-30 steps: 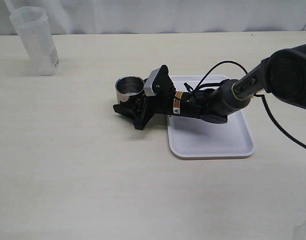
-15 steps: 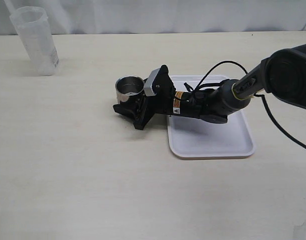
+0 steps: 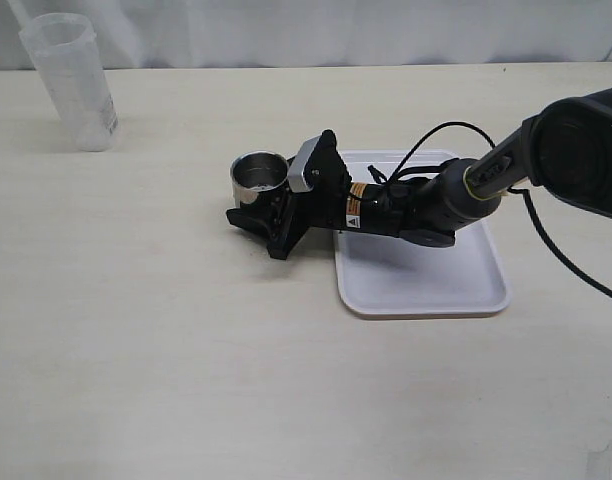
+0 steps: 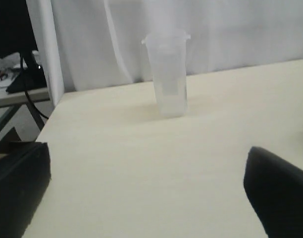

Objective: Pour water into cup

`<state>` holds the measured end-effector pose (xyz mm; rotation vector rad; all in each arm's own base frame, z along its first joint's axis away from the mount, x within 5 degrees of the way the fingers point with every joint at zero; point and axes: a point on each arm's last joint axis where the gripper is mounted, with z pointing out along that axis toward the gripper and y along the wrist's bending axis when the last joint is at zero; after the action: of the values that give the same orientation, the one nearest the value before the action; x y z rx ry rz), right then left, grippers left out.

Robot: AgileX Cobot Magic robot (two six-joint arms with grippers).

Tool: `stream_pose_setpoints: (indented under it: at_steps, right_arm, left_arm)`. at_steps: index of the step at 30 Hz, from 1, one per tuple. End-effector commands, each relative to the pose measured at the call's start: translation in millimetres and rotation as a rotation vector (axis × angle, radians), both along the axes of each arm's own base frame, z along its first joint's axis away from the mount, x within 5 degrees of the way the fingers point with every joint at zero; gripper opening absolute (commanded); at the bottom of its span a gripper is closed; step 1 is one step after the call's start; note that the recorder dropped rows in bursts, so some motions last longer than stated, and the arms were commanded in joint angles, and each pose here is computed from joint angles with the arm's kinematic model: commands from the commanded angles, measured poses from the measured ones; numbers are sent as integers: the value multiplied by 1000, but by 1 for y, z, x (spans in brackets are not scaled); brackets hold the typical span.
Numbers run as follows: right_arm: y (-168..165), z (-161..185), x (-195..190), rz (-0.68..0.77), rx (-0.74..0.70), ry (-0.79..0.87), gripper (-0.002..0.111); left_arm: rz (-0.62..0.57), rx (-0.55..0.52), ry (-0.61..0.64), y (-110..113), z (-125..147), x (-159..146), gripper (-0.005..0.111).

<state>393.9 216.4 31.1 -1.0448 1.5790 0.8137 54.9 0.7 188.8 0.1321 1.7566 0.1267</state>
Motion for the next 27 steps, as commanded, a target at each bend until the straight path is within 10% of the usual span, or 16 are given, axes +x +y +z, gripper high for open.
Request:
stream_pose_setpoints:
  at_steps: [1, 27]
  right_arm:
    - [-1, -2, 1, -5, -33, 5, 14]
    - [-1, -2, 1, -5, -33, 5, 14]
  left_arm:
    - [4, -2, 27, 0, -3, -1, 105]
    - [22, -89, 22, 0, -3, 0, 105]
